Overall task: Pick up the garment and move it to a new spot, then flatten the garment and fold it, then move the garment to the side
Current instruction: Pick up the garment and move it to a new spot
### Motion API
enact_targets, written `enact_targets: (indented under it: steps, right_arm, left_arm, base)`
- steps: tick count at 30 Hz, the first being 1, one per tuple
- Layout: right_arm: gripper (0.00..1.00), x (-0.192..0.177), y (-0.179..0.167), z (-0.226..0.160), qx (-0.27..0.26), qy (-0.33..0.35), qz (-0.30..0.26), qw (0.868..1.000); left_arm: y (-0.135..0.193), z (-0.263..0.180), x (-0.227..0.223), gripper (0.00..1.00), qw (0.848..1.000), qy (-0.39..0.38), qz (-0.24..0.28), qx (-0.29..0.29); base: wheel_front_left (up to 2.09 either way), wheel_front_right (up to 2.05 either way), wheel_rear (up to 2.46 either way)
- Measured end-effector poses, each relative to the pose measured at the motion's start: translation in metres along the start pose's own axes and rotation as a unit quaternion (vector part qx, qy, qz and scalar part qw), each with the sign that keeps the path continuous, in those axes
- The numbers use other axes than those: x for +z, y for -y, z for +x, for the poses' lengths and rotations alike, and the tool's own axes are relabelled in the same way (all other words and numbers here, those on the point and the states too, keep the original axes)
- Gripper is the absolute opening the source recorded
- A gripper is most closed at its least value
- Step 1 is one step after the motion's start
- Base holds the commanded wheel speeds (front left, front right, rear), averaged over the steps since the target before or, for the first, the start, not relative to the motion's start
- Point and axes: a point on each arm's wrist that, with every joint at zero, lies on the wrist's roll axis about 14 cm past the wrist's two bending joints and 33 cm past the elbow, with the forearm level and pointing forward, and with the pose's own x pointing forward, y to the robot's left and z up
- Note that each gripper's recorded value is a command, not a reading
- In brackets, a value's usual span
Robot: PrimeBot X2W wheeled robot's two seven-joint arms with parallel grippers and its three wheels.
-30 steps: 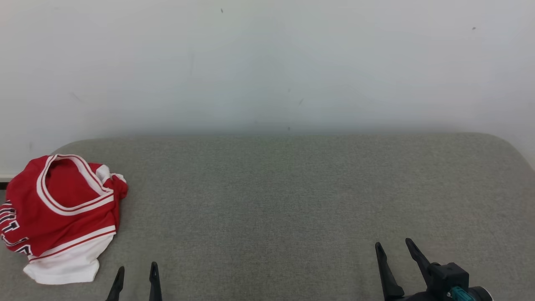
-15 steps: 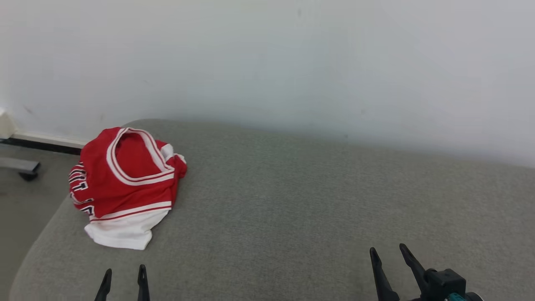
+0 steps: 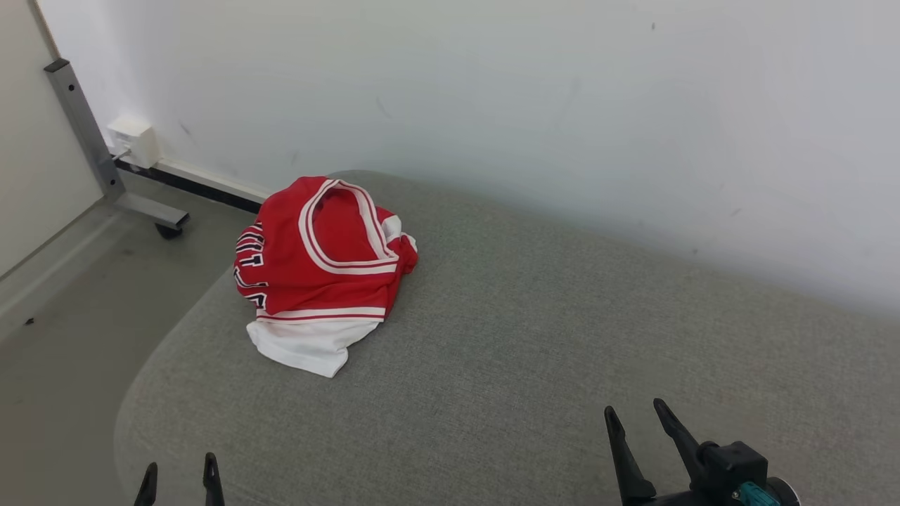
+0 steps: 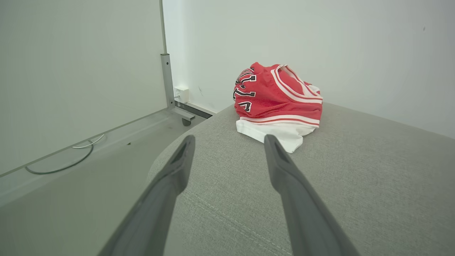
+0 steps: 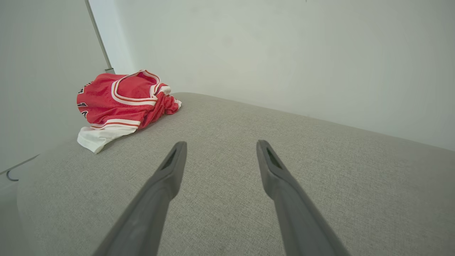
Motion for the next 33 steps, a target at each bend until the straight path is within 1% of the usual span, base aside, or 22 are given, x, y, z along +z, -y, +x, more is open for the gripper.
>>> enact_targets:
  steps: [2,7,13,17,20,24,31,32,33]
  right_arm:
    - [1.0,0.0,-0.01,0.011,0.019,-0.001,0.001,1.0]
    - [1.0,-0.005,-0.02,0.021,0.038,-0.007,0.004,0.999]
    - [1.0,-0.009,-0.022,0.024,0.043,-0.011,0.007,0.999]
    - [1.0,-0.009,-0.02,0.022,0.038,-0.009,0.01,0.999]
    - [1.0,-0.013,-0.017,0.018,0.032,-0.013,0.011,0.999]
    - [1.0,-0.007,-0.019,0.018,0.036,-0.007,0.003,0.999]
    - [1.0,0.024,-0.021,0.037,0.052,0.027,-0.028,0.998]
    - [1.0,0.028,-0.019,0.039,0.052,0.033,-0.03,0.998]
    - [1.0,0.031,-0.017,0.042,0.051,0.038,-0.029,0.998]
  left_arm:
    - [-0.011,-0.006,0.001,1.0,1.0,0.001,0.001,0.021]
    - [-0.017,-0.01,0.002,1.0,0.999,0.0,0.003,0.038]
    - [-0.018,-0.012,-0.001,1.0,0.999,-0.006,0.0,0.044]
    - [-0.016,-0.009,-0.007,1.0,0.999,-0.026,-0.009,0.039]
    - [-0.012,0.008,-0.001,1.0,0.999,-0.037,-0.006,0.019]
    - [-0.02,0.035,0.013,1.0,0.999,-0.043,-0.007,0.011]
    - [-0.031,0.099,0.061,1.0,0.999,-0.041,-0.018,0.0]
    - [-0.033,0.108,0.068,1.0,0.999,-0.045,-0.001,-0.006]
    - [-0.036,0.118,0.076,1.0,0.999,-0.046,-0.003,-0.003]
  base:
    - [0.0,0.0,0.0]
    - [0.0,0.0,0.0]
    - [0.0,0.0,0.0]
    - [0.0,0.0,0.0]
    - [0.0,0.0,0.0]
    - [0.0,0.0,0.0]
    - [0.0,0.0,0.0]
    - [0.0,0.0,0.0]
    - [0.0,0.0,0.0]
